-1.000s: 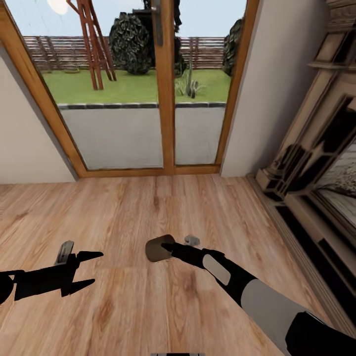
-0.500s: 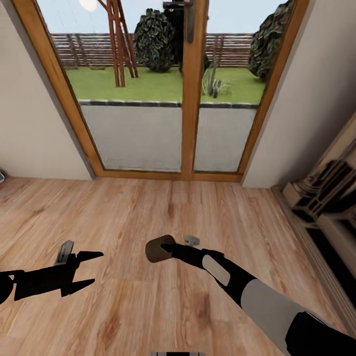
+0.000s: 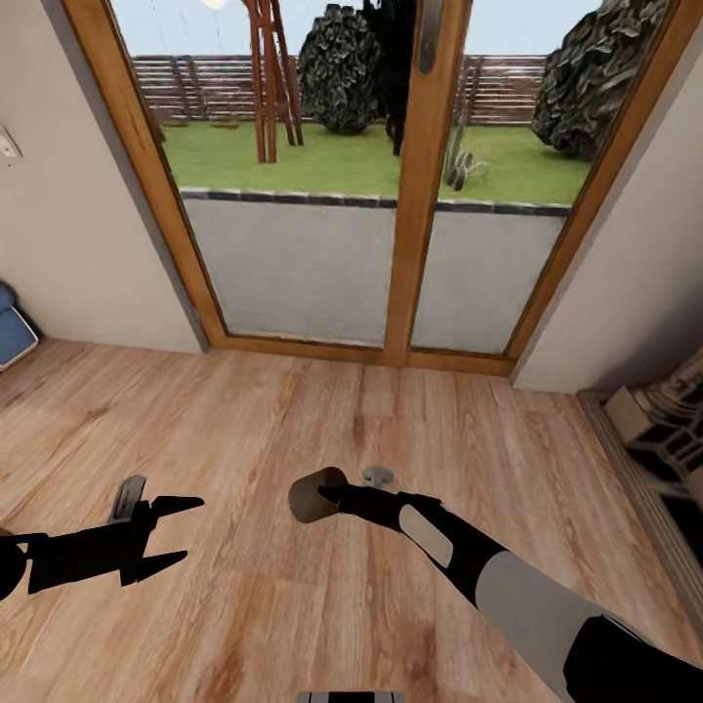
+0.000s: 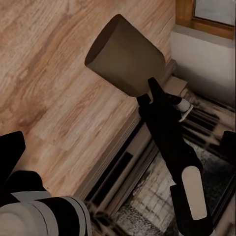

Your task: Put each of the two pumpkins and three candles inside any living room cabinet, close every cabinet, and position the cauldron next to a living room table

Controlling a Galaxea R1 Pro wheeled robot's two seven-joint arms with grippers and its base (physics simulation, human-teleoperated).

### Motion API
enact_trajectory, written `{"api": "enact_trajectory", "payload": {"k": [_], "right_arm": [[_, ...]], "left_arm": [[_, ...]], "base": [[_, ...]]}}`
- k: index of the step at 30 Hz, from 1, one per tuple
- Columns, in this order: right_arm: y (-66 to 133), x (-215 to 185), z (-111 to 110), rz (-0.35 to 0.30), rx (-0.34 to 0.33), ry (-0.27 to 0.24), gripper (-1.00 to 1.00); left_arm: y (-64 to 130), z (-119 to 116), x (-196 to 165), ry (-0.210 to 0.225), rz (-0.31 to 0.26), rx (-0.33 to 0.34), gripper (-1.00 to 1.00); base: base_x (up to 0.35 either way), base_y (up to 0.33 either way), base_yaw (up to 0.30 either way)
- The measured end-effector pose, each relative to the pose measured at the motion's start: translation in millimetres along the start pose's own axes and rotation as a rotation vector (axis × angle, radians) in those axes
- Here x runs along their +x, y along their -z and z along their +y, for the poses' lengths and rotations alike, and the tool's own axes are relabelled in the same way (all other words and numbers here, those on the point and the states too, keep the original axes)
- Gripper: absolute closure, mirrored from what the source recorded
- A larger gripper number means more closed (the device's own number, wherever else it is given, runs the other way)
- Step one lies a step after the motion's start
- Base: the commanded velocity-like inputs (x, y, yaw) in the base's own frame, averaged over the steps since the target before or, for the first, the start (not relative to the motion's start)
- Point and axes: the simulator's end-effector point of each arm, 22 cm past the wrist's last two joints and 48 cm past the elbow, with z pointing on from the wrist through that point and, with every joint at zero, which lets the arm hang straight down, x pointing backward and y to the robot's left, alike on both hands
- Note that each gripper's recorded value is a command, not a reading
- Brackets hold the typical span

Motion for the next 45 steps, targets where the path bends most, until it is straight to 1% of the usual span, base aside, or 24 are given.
{"api": "enact_trajectory", "payload": {"k": [12, 19, 26, 36, 42, 45], "right_arm": [[-4.0, 6.4, -4.9, 0.011, 0.004, -0.010, 1.00], [-6.1, 9.9, -8.5, 0.017, 0.007, -0.011, 1.00], [-8.2, 13.7, -12.5, 0.023, 0.012, -0.011, 1.00], [-10.7, 17.6, -15.9, 0.028, 0.014, -0.016, 1.00], [-11.4, 21.0, -20.5, 0.039, 0.027, 0.022, 1.00], [-11.8, 22.0, -21.6, 0.042, 0.029, 0.029, 1.00]], "left_arm": [[-3.7, 5.5, -0.8, 0.011, 0.006, -0.009, -1.00], [-5.8, 8.8, -1.1, 0.017, 0.009, -0.014, -1.00], [-8.4, 18.0, -3.3, 0.040, 0.012, -0.026, -1.00], [-10.8, 22.5, -3.8, 0.048, 0.015, -0.033, -1.00], [-11.8, 24.1, -4.0, 0.051, 0.017, -0.035, -1.00], [-12.2, 24.7, -4.1, 0.053, 0.017, -0.036, -1.00]], "base": [[0.274, 0.030, 0.162], [0.294, 0.131, 0.161], [0.296, 0.149, 0.164], [0.296, 0.157, 0.198], [0.296, 0.157, 0.227], [0.296, 0.157, 0.237]]}}
